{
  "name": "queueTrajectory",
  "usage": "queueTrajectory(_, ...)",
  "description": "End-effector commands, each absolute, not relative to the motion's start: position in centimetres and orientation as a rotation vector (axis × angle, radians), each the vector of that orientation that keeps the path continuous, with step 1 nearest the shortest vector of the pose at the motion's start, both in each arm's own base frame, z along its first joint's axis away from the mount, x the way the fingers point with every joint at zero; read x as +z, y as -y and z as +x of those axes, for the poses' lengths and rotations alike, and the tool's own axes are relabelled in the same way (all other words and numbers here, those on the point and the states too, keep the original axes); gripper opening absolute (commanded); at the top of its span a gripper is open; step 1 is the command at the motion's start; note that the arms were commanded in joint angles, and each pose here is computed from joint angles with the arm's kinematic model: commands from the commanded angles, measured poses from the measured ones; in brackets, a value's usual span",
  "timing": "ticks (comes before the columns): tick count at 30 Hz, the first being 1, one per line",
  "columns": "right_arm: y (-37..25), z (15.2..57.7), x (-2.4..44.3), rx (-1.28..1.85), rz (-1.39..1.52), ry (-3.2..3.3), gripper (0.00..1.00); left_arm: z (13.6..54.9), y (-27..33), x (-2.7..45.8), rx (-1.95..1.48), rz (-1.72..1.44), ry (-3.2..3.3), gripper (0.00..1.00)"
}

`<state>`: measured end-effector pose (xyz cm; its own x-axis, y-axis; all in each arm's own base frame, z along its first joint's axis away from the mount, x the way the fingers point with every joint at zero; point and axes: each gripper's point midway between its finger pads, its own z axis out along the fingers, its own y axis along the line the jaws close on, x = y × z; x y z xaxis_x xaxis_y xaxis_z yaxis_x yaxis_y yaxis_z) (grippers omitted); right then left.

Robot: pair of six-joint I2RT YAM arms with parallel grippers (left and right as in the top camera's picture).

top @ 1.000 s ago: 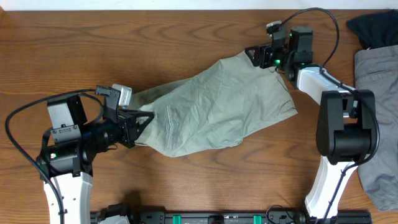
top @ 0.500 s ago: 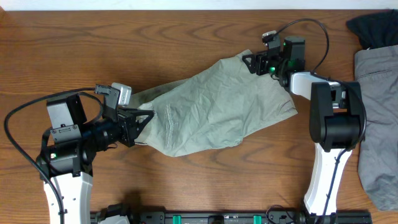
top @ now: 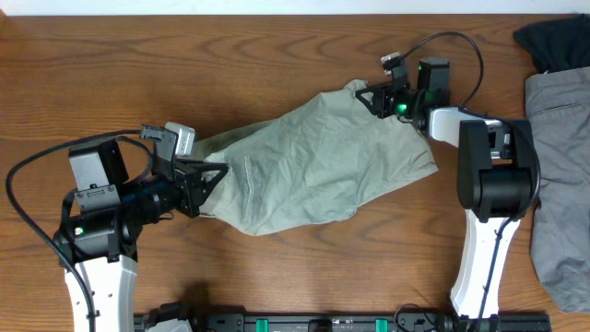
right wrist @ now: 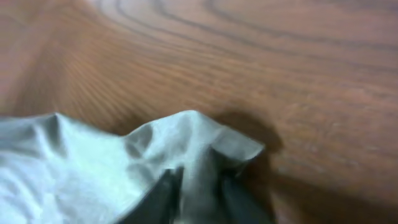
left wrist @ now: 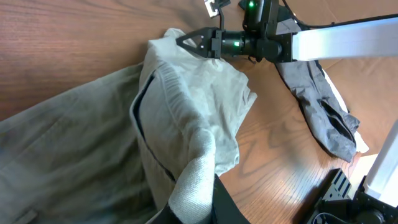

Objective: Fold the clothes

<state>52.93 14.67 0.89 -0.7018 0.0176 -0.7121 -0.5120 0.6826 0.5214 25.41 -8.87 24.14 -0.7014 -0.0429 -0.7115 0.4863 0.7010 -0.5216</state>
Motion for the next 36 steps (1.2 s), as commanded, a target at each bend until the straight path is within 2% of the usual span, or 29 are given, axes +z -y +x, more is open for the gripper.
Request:
queueTrajectory(1, -13.9, 52.2, 0.5, 1.062, -0.346, -2.182, 0.10, 25.3, 9.0, 24.9, -0.948, 0.351, -2.150, 0.06)
queueTrajectory(4, -12.6, 52.5, 2.6, 1.106, -0.319, -2.143, 0.01, 25.4, 9.0, 24.9, -0.946, 0.354, -2.146, 0.06)
queueTrajectory(15, -10.2, 50.9, 17.7, 1.269, -0.378, -1.897, 0.01, 26.8, 8.7, 26.3, -0.884, 0.401, -2.057, 0.06)
queueTrajectory(24, -9.8, 48.4, 27.8, 1.190, -0.465, -1.749, 0.01, 27.7, 8.5, 27.6, -0.867, 0.393, -2.010, 0.06)
queueTrajectory(29, -8.6, 47.7, 32.0, 1.121, -0.386, -1.721, 0.01, 28.1, 8.4, 31.1, -0.837, 0.383, -1.908, 0.06)
queueTrajectory(32, -5.5, 48.3, 32.5, 1.018, -0.113, -1.810, 0.01, 27.8, 8.5, 34.3, -0.810, 0.389, -1.818, 0.06)
queueTrajectory(36, -3.3, 47.1, 34.2, 0.832, -0.044, -1.822, 0.02, 26.8, 8.5, 38.8, -0.742, 0.419, -1.688, 0.06)
